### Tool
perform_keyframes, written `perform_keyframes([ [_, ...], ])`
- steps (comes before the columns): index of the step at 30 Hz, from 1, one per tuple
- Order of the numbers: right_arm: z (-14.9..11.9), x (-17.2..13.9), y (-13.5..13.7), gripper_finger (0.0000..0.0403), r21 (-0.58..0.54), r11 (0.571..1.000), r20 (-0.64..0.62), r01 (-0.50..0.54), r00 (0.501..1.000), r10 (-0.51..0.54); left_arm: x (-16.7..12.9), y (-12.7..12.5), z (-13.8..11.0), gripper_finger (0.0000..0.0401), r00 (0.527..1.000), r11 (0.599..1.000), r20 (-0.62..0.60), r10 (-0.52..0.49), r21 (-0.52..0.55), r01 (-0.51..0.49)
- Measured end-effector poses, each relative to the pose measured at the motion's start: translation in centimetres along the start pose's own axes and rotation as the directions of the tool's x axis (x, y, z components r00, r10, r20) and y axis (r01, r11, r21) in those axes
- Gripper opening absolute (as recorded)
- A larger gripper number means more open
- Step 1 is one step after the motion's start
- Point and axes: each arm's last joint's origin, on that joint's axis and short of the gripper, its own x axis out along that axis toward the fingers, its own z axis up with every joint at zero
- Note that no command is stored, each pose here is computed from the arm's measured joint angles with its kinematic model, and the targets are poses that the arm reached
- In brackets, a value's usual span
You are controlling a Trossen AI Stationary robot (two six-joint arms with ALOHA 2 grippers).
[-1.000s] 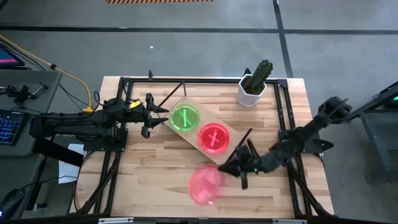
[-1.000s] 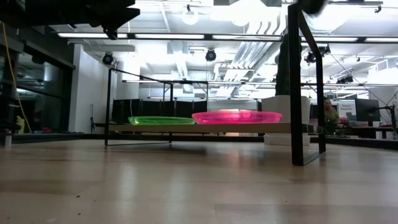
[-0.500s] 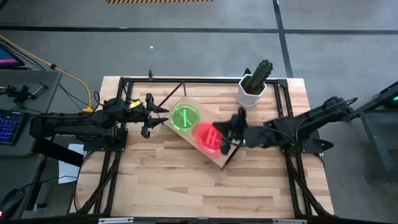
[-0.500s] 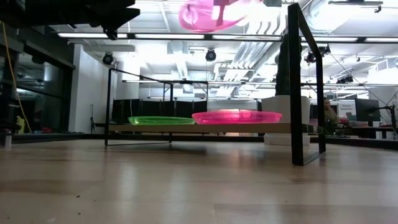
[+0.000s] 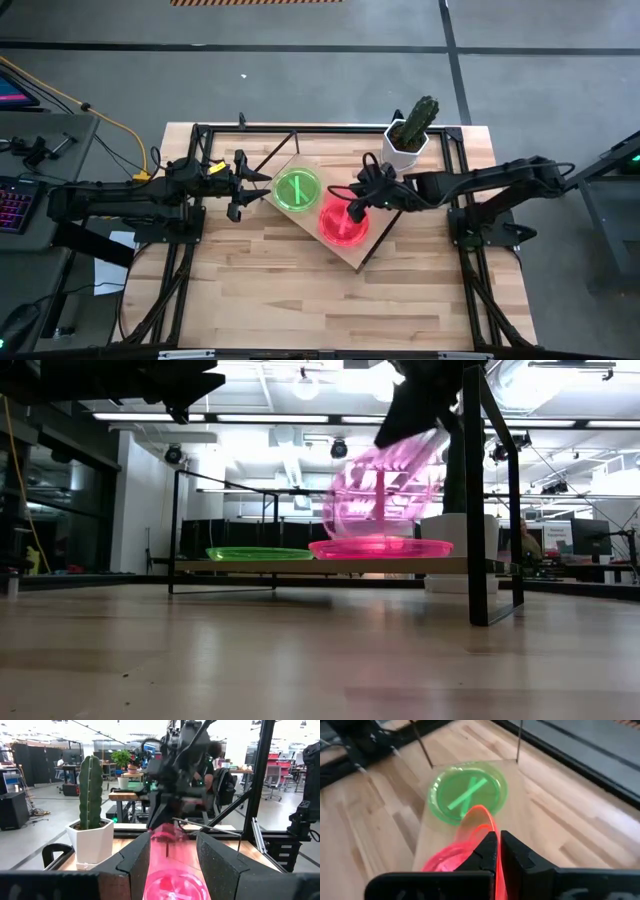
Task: Place and stack plates onto a shelf
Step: Stack the pink plate on top of the other pink plate on the shelf, then return to Home Position
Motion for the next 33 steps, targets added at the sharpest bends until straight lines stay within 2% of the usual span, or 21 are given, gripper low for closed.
perform_keyframes([
  [11, -2.4, 2.8, -1.7, 0.0, 0.086, 0.989, -0.051, -0.123, 0.991, 0.127, 0.0, 0.0, 0.0, 0.0152, 1.0, 1.0, 0.001, 0.0, 0.0, 0.0],
  [17, -2.6, 3.1, -1.8, 0.0, 0.086, 0.989, -0.027, -0.122, 0.992, 0.125, 0.0, 0.0, 0.0, 0.0152, 1.0, 1.0, 0.0, 0.0, 0.0, 0.0],
  [21, -0.9, 2.5, -1.2, 0.0, 0.023, 0.988, 0.05, -0.155, 0.987, 0.154, 0.0, 0.0, 0.0, 0.0152, 1.0, 1.0, 0.0, 0.0, 0.0, 0.0],
  [25, 0.7, 1.8, -0.8, 0.0, -0.061, 0.989, 0.101, -0.137, 0.985, 0.143, 0.0, 0.0, 0.0, 0.0152, 1.0, 1.0, -0.004, 0.0, 0.0, 0.0],
  [33, -0.1, -1.0, 0.4, 0.0, -0.279, 0.951, 0.098, -0.136, 0.981, 0.169, 0.0, 0.0, -0.2, 0.0152, 1.0, 0.997, -0.02, 0.0, 0.075, 0.001],
])
